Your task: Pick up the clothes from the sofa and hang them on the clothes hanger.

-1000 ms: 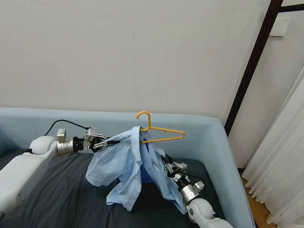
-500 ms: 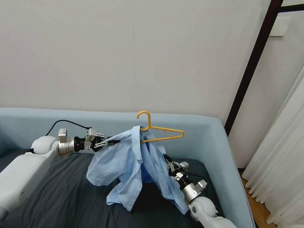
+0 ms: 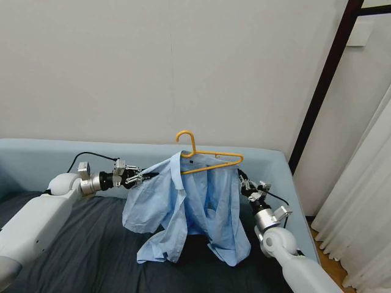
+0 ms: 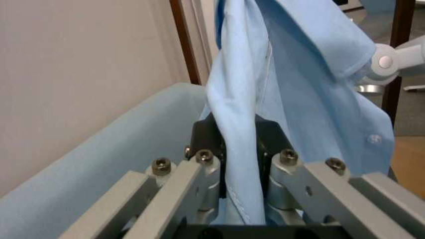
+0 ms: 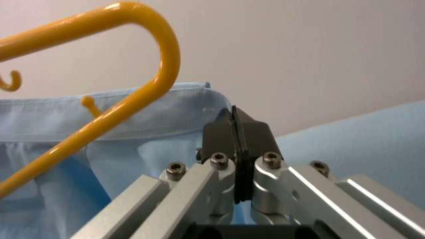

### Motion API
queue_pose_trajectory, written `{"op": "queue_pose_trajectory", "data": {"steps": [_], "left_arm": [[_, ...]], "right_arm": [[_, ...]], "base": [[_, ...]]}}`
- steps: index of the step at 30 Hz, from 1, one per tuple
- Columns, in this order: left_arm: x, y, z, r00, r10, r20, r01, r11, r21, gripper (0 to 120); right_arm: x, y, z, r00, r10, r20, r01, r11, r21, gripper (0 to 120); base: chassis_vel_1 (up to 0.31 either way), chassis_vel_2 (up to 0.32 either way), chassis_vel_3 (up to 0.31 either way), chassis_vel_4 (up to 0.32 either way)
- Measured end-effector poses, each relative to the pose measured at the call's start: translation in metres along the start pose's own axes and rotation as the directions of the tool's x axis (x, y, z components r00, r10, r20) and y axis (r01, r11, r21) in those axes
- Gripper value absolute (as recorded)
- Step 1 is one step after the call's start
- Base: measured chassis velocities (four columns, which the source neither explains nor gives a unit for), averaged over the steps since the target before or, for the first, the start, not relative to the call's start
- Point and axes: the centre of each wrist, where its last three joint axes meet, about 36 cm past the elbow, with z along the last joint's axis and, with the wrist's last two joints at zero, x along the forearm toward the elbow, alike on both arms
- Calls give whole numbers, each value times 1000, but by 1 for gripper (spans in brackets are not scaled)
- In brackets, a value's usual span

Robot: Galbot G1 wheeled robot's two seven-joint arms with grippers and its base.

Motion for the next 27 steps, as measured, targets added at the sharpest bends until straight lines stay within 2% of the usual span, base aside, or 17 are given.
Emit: {"op": "queue_pose_trajectory", "data": {"steps": [16, 20, 22, 26, 27], "left_arm": [[-2, 7, -8, 999, 7, -33, -9, 998, -55, 7], [-1, 12, -13, 997, -23, -71, 16, 995, -99, 7], [-2, 12, -14, 997, -28, -75, 20, 994, -104, 7], [-3, 19, -23, 994, -50, -99, 36, 990, -138, 7], [-6, 20, -26, 992, -43, -116, 26, 989, -149, 7]], "right_arm": [[-22, -12, -42, 999, -29, 44, 20, 980, 196, 0], [-25, -17, -56, 995, -87, 56, 67, 953, 295, 0], [-25, -17, -57, 994, -96, 58, 74, 950, 303, 0], [-28, -10, -75, 979, -191, 73, 150, 913, 379, 0], [-28, -3, -84, 965, -248, 82, 194, 892, 409, 0]], "base": [[0, 0, 0, 0], [0, 0, 0, 0], [0, 0, 0, 0], [0, 0, 0, 0], [0, 0, 0, 0]]}}
